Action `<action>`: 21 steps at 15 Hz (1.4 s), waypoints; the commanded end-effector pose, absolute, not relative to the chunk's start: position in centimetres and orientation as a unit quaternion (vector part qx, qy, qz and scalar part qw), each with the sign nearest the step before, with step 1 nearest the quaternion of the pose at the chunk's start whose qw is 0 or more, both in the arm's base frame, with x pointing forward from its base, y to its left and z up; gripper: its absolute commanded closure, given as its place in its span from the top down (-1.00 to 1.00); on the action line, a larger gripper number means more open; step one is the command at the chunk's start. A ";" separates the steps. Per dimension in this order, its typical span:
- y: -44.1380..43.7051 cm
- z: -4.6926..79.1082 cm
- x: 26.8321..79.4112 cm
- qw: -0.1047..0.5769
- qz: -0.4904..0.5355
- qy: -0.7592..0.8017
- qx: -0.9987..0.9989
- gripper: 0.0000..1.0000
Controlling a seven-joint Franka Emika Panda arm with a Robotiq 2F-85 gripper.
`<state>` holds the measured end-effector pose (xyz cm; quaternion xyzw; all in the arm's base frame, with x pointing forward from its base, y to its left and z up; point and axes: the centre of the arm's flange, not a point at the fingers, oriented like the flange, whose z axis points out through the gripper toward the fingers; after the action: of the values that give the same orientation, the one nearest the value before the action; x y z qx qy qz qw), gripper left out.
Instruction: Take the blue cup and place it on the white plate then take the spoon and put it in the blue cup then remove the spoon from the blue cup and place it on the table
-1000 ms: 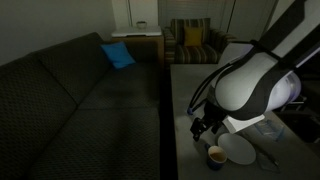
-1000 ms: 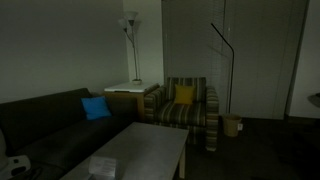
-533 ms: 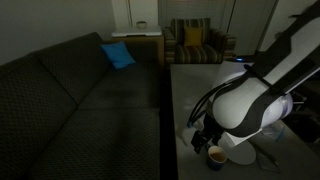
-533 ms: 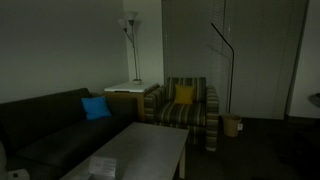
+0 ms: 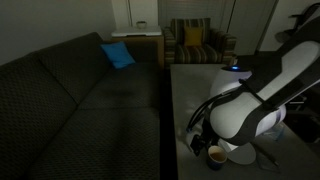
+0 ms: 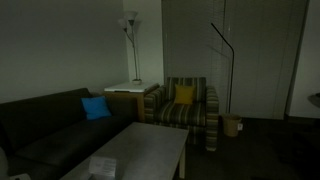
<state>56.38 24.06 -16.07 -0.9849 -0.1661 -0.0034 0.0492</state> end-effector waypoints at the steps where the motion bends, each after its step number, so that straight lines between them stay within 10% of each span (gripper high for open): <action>1: 25.3 -16.9 56.5 0.013 0.013 -0.161 -0.987 1.00; 14: 27.6 -14.7 56.6 0.002 0.012 -0.152 -0.988 -0.93; 21: 26.1 -13.1 57.3 -0.024 0.002 -0.151 -0.988 -0.93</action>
<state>57.23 26.36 -14.83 -0.9882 -0.1529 -0.0041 -0.0034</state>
